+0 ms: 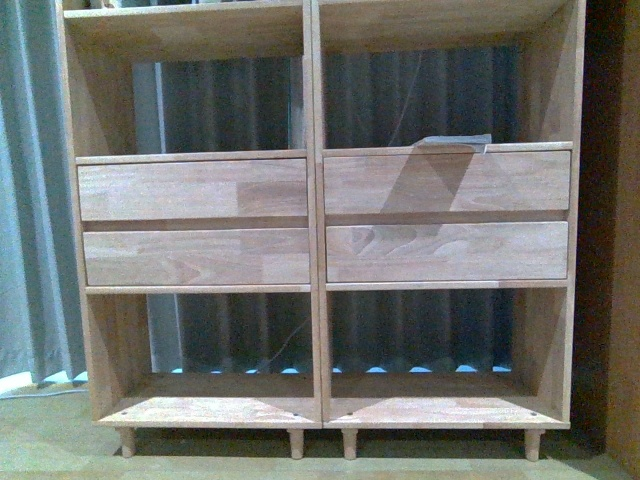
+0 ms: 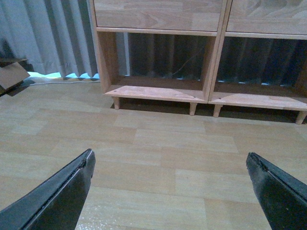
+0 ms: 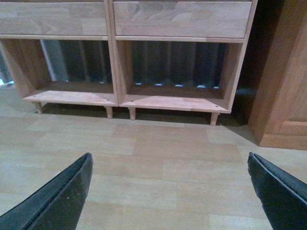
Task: Organize books on shelf
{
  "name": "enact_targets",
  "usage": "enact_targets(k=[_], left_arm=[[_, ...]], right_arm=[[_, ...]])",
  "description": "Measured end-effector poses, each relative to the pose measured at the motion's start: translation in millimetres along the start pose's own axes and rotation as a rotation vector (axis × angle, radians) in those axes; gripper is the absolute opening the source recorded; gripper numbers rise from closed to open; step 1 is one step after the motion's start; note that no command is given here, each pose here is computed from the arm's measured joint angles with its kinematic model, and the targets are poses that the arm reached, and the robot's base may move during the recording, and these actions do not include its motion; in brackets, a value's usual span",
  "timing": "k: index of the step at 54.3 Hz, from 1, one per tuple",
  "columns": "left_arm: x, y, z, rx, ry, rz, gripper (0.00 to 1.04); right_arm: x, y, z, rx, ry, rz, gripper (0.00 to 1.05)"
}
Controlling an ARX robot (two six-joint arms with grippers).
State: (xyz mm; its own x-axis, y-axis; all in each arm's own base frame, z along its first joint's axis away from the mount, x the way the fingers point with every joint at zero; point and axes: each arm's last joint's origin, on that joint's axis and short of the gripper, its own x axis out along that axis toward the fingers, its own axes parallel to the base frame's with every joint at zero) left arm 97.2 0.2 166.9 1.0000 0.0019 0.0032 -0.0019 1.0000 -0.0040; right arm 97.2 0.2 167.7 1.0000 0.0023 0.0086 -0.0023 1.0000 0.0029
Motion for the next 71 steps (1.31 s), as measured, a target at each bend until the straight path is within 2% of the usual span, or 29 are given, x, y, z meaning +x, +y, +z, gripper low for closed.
enact_targets(k=[71], left_arm=[[0.0, 0.0, 0.0, 0.000, 0.000, 0.000, 0.97]], right_arm=[[0.0, 0.0, 0.0, 0.000, 0.000, 0.000, 0.98]])
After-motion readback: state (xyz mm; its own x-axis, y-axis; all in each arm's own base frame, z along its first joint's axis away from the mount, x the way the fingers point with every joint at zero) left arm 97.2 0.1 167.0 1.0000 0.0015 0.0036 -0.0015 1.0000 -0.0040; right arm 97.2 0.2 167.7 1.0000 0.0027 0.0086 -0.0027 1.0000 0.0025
